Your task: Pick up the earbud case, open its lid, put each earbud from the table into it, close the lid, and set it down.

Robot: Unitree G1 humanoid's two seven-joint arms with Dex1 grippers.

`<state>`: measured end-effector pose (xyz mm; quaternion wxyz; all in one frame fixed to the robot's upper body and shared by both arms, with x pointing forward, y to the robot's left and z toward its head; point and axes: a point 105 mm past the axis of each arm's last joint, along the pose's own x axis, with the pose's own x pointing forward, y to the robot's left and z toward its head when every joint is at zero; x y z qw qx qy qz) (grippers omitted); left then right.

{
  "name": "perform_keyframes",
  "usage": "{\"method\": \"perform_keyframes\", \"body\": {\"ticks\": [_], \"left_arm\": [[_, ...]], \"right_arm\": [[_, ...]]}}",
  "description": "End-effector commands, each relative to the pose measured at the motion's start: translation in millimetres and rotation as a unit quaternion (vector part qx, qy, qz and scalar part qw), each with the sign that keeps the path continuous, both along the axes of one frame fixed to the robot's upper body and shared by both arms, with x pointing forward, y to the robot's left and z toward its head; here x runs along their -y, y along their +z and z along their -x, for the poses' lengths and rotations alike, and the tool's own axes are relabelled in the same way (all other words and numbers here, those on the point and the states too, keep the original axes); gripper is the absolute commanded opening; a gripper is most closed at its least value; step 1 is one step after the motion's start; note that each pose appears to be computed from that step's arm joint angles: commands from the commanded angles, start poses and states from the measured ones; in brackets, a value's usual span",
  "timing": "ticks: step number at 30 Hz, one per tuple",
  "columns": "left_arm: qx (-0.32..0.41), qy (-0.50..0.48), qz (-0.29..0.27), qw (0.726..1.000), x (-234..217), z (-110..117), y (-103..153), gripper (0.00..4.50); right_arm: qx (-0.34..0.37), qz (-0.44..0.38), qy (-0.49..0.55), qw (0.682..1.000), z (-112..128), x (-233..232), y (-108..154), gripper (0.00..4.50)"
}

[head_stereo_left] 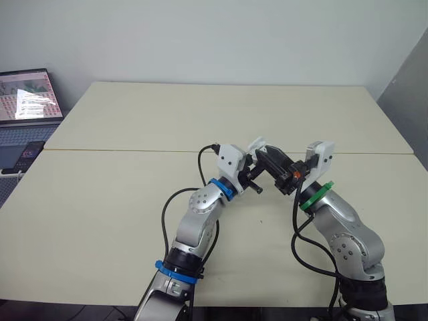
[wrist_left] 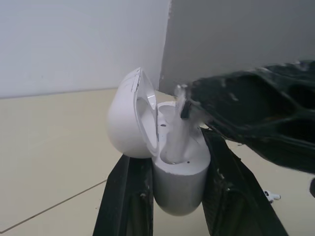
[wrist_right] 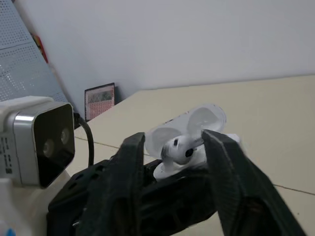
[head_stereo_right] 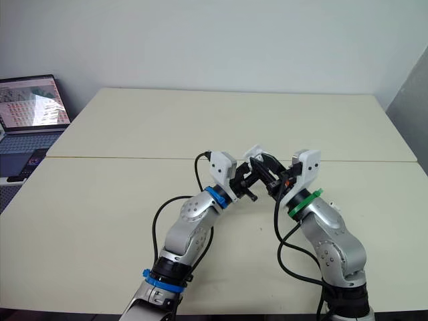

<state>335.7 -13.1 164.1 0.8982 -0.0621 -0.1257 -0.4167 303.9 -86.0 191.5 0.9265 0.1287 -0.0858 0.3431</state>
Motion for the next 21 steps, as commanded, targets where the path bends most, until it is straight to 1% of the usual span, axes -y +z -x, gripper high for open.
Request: {"method": "perform_keyframes", "body": {"ticks": [1, 5, 8, 11, 13, 21], "left_arm": [[0.050, -0.021, 0.034, 0.998, 7, 12, 31, 0.82], [0.049, -0.021, 0.032, 0.998, 7, 12, 30, 0.82], [0.048, -0.022, 0.031, 0.998, 7, 12, 29, 0.82], [0.047, -0.021, 0.026, 0.998, 4, 12, 26, 0.82], [0.045, -0.018, 0.019, 0.999, 0, 11, 24, 0.82], [0.027, -0.019, -0.021, 0.999, -17, 13, 6, 0.82]], "right_arm": [[-0.005, -0.002, -0.006, 1.000, 1, 4, -2, 3.25], [0.000, -0.006, -0.007, 1.000, 1, 5, -1, 4.47], [0.009, -0.012, -0.007, 1.000, 2, 6, 3, 4.47], [0.028, -0.022, -0.012, 0.999, 2, 13, 14, 4.47], [0.039, -0.012, -0.018, 0.999, 1, 22, 20, 4.47], [0.057, 0.035, -0.049, 0.997, 0, 74, 32, 4.47]]}}
